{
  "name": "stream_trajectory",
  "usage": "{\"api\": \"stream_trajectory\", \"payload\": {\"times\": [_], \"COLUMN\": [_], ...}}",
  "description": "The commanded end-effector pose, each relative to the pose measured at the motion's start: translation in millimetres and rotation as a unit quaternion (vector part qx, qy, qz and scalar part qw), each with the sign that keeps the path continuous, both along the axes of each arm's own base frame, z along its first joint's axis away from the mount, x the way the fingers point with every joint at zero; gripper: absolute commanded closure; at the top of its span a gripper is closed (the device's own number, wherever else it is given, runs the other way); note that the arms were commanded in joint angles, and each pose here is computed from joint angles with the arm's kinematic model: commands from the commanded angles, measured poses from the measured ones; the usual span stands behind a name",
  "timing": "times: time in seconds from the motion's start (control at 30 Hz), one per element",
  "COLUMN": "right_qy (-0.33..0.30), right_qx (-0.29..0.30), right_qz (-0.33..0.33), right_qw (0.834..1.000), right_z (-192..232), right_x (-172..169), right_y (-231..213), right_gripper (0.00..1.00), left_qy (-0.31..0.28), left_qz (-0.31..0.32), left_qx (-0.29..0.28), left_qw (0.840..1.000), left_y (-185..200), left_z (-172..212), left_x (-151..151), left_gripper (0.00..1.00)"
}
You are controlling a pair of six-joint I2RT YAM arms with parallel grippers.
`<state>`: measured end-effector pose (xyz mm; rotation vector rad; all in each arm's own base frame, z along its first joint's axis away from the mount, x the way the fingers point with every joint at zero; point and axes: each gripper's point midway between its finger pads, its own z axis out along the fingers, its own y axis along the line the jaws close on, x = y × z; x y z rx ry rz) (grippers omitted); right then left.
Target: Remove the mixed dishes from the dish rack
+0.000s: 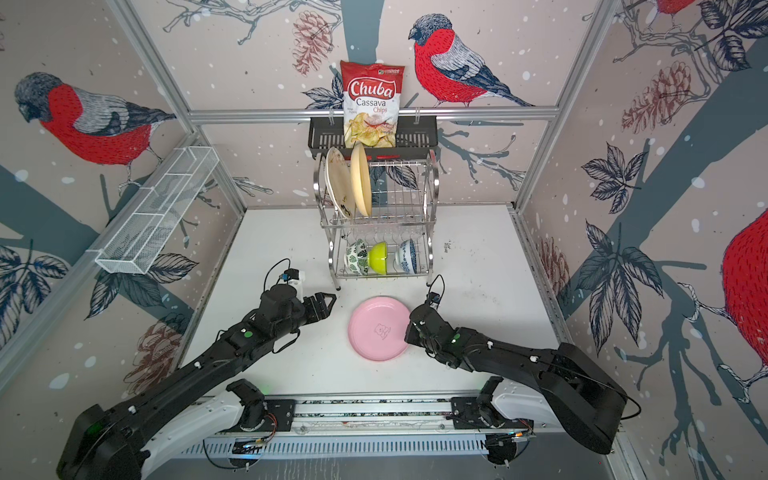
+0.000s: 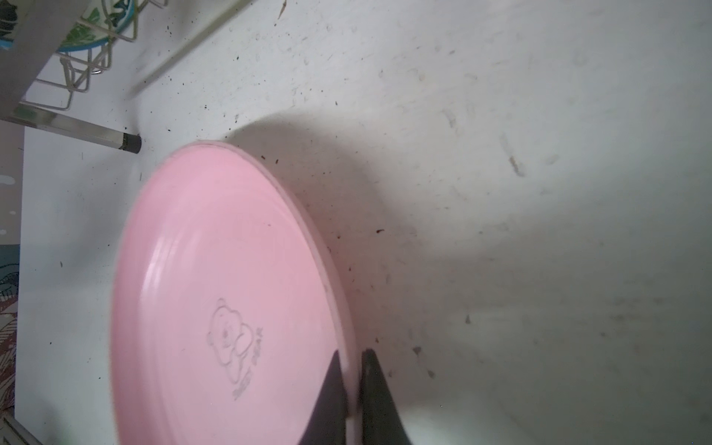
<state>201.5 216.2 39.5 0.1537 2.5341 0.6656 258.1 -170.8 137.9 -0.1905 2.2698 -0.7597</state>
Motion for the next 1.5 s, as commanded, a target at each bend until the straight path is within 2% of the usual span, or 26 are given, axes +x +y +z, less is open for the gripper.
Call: {"api": "stream_trajectory", "payload": {"times": [0.0,0.17,0.43,0.63,0.83,0.97,1.07,1.17,1.27,1.37,1.47], "right_qy": [-0.011,-0.011,-0.034,-0.064,-0.158,-0.250,-0.307,-0.343,-0.365,-0.382,-0.392], "right_qx": [0.009,0.008,-0.007,-0.012,-0.050,-0.014,0.021,0.023,0.019,0.017,0.008], "right_qz": [-0.008,-0.010,-0.024,-0.026,-0.021,0.000,0.031,0.054,0.097,0.132,0.154], "right_qw": [1.000,1.000,0.999,0.998,0.986,0.968,0.951,0.937,0.926,0.914,0.907], "right_z": [3.2,3.9,22.8,56.0,147.1,227.3,285.5,335.2,372.1,398.9,412.2], "right_x": [4.1,3.5,9.3,15.4,33.9,40.2,41.9,48.5,56.7,69.8,90.2], "right_y": [1.6,0.6,-9.7,-17.2,-30.0,-24.5,-10.1,4.1,29.5,57.8,84.4], "right_gripper": [0.87,0.87,0.81,0.78,0.72,0.67,0.67,0.66,0.64,0.56,0.51], "left_qy": [-0.005,-0.008,-0.013,-0.019,-0.037,-0.059,-0.065,-0.062,-0.056,-0.050,-0.048], "left_qz": [0.000,0.001,0.003,0.003,0.006,0.016,0.024,0.020,0.016,0.015,0.011], "left_qx": [-0.002,-0.003,-0.004,0.006,0.015,0.011,0.014,0.015,0.018,0.022,0.019], "left_qw": [1.000,1.000,1.000,1.000,0.999,0.998,0.998,0.998,0.998,0.998,0.999], "left_y": [0.0,0.7,2.4,5.1,8.7,13.6,18.2,18.1,17.4,16.6,14.4], "left_z": [1.6,3.8,7.9,13.1,28.9,41.6,43.2,40.6,36.4,31.8,30.4], "left_x": [1.2,1.2,0.3,1.3,5.9,6.0,5.0,3.6,3.0,3.4,3.8], "left_gripper": [0.24,0.24,0.23,0.23,0.23,0.22,0.21,0.20,0.20,0.20,0.20]}}
